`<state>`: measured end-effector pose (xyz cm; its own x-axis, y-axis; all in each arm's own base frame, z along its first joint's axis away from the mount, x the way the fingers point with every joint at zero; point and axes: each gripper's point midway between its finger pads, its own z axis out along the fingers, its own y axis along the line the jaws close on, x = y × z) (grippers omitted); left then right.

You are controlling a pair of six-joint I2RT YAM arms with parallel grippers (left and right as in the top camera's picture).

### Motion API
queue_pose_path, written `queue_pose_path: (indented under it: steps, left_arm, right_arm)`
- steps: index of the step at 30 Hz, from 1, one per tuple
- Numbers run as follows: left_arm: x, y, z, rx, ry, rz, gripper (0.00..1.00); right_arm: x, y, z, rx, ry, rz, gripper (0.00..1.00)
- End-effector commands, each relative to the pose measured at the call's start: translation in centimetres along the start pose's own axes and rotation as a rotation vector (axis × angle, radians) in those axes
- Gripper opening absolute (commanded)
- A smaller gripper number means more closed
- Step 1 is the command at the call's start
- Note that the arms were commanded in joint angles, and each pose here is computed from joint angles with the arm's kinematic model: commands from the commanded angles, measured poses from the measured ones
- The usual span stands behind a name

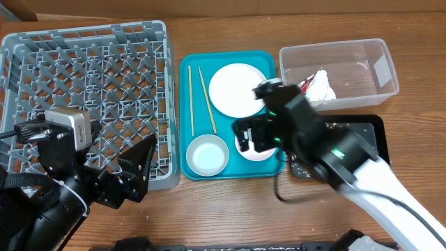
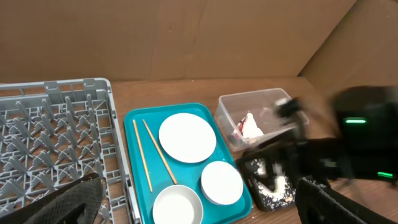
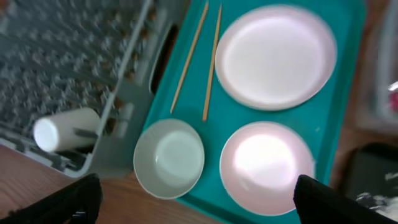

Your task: Sort waste into correct bins and load items into the dishwasher

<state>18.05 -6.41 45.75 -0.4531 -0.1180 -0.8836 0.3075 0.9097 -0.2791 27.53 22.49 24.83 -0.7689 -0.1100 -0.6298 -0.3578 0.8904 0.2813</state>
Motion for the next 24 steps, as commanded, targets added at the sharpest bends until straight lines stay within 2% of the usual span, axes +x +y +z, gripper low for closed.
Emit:
queue_pose_path:
  steps: [1, 6, 11, 14, 19, 24]
  left_arm:
    - [-0.2, -0.2, -0.1, 0.005, -0.005, 0.025, 1.00]
    - [-0.2, -0.2, -0.1, 0.005, -0.005, 0.025, 1.00]
    - [-0.2, -0.2, -0.1, 0.005, -0.005, 0.025, 1.00]
    - [-0.2, -0.2, -0.1, 0.005, -0.005, 0.025, 1.00]
    - [-0.2, -0.2, -0.1, 0.005, -0.005, 0.025, 1.00]
    - [-0.2, -0.2, -0.1, 0.005, -0.005, 0.025, 1.00]
  right_arm:
    - [-3.0, -3.0, -4.6, 0.131, -0.185, 0.000, 1.00]
    - [-4.9, -7.1, -11.8, 0.266, -0.405, 0.077, 1.00]
    - [-4.6, -10.0, -18.5, 0.387, -0.557, -0.067, 1.00]
    - [-3.4, -12.2, -21.1, 0.460, -0.636, -0.049, 1.00]
    - [0.1, -16.0, -21.0, 0.542, -0.714, 0.043, 1.00]
    - [3.8, -18.8, -17.1, 0.541, -0.743, 0.087, 1.00]
